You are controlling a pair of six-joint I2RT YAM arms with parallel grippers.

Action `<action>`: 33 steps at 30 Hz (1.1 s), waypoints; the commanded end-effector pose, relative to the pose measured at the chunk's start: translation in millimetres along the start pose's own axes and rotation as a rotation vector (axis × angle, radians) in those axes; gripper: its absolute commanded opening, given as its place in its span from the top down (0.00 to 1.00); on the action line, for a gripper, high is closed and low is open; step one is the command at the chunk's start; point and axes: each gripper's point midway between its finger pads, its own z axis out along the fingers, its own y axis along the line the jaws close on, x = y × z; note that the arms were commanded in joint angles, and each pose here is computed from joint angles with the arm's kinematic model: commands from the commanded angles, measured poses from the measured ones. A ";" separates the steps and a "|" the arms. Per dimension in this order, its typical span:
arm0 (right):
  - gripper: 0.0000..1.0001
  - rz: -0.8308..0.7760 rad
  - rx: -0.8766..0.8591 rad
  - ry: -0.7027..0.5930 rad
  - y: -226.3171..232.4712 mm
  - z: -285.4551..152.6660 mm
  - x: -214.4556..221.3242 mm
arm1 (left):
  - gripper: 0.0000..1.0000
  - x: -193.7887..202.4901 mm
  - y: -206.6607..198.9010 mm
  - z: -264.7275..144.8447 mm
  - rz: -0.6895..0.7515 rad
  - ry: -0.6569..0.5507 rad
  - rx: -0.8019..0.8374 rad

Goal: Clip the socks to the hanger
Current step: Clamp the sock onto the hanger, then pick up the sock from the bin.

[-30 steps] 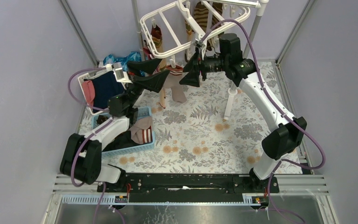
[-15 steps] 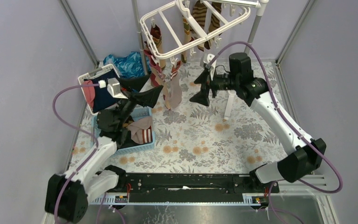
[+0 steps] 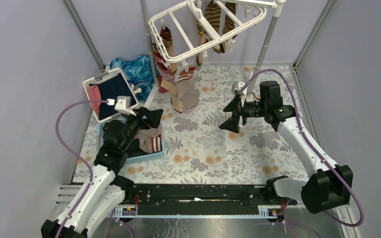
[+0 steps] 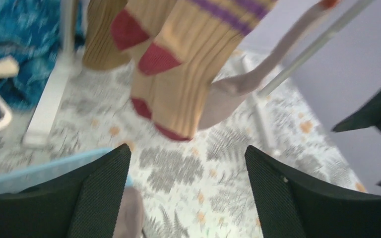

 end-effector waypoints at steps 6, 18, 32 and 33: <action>0.00 -0.080 -0.049 -0.023 2.7 -1.6 -3.9 | 0.17 68.8 44.8 -21.3 0.277 0.532 -0.428; 0.00 -0.080 -0.041 0.002 -1.6 -0.8 1.6 | 0.52 103.9 54.9 -32.9 0.526 0.838 -0.531; 0.00 -0.084 -0.041 0.000 -1.2 -0.9 2.1 | 0.58 141.3 65.8 -24.6 0.593 0.961 -0.510; 0.00 -0.085 -0.039 0.000 -1.3 -1.1 1.9 | 0.61 142.6 66.4 -23.9 0.596 0.964 -0.510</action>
